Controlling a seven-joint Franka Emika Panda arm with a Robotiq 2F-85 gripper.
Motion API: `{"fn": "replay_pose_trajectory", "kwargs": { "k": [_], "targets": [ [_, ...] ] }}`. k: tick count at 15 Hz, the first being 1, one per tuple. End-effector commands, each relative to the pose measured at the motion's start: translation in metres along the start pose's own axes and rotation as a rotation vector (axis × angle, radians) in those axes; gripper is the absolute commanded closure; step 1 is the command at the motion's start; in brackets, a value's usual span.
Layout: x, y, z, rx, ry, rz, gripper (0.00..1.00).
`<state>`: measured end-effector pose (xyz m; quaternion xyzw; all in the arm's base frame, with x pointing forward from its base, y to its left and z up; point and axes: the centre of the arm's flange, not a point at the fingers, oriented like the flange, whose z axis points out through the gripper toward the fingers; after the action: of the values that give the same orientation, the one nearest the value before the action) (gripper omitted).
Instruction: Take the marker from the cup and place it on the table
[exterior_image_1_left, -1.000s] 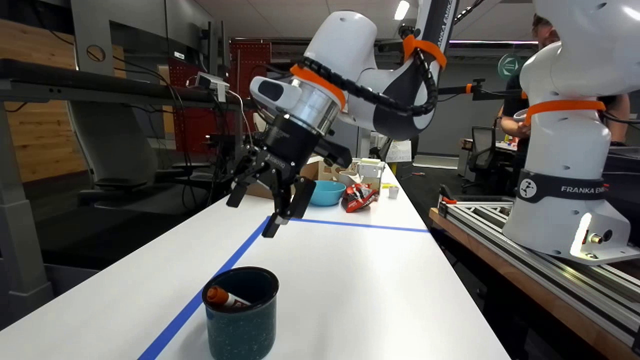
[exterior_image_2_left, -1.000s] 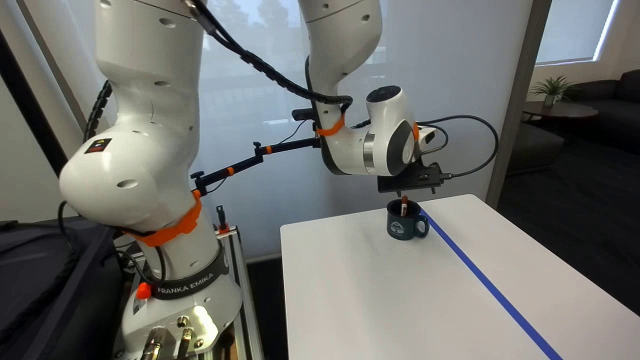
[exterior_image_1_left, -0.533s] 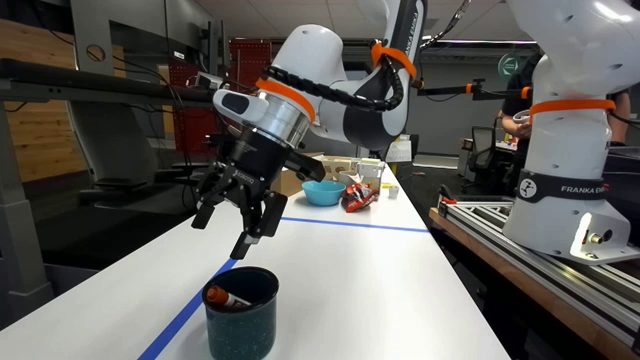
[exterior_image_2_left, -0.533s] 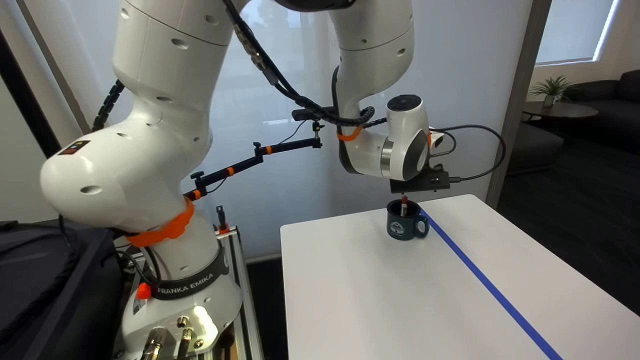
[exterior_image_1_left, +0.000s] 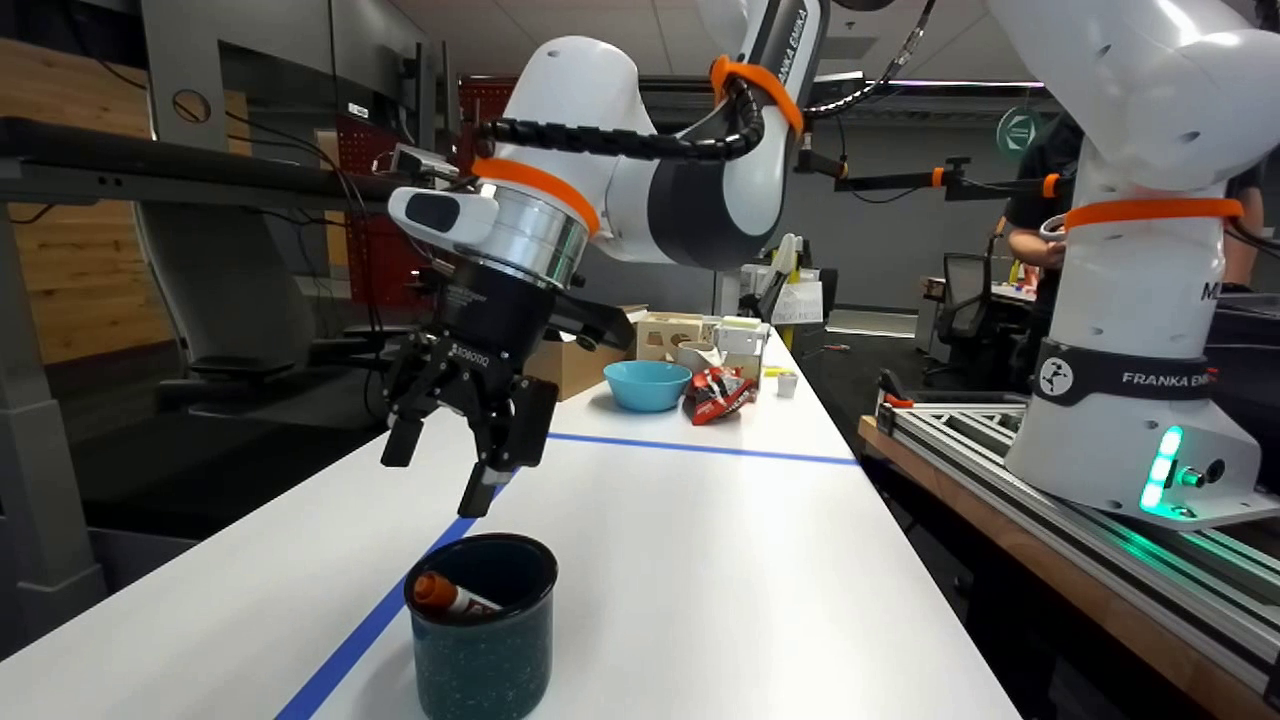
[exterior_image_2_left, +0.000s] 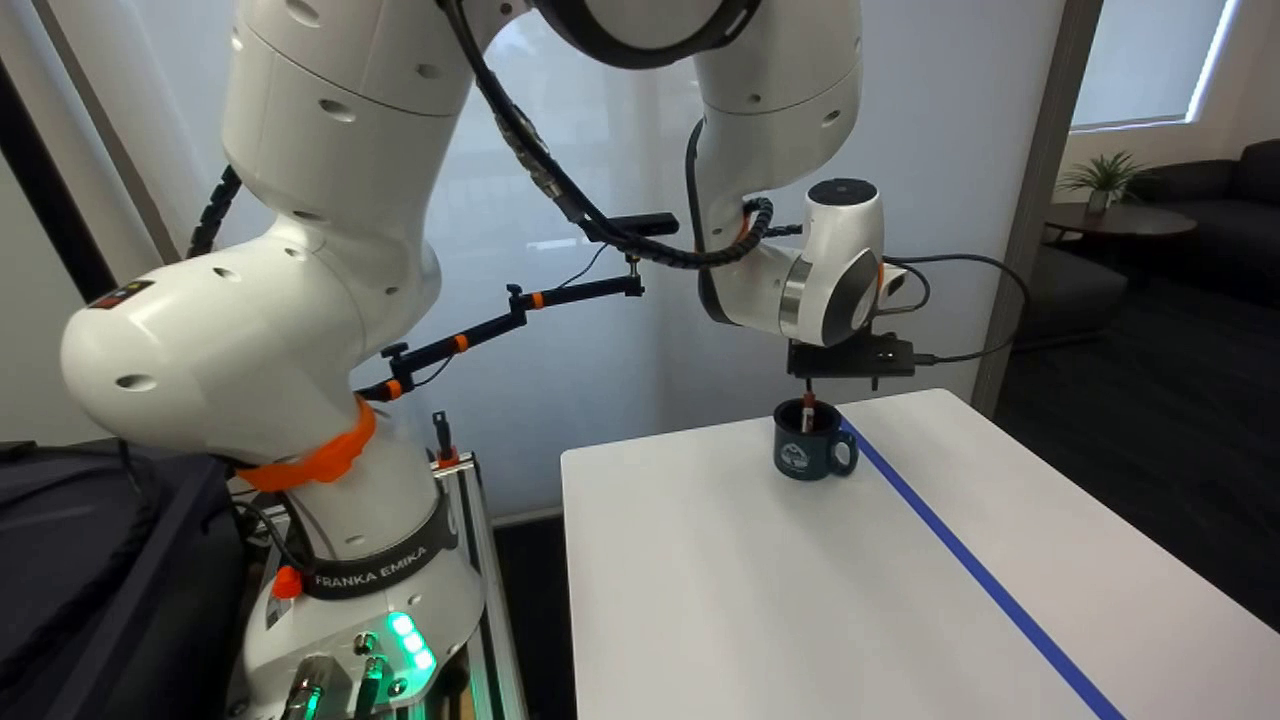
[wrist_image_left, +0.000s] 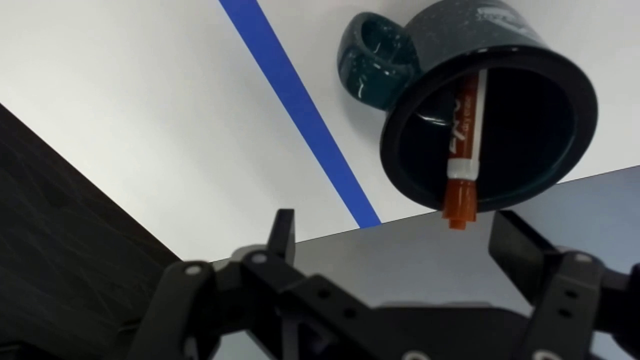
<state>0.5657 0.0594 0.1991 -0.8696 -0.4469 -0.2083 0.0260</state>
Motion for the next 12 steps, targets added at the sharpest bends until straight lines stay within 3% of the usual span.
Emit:
{"fn": "replay_pose_trajectory", "kwargs": {
  "k": [1,12],
  "targets": [
    [0.013,0.01,-0.006,0.03,-0.038,0.023,0.0],
    [0.037,-0.014,0.018,0.121,-0.086,0.055,0.0]
  ]
}}
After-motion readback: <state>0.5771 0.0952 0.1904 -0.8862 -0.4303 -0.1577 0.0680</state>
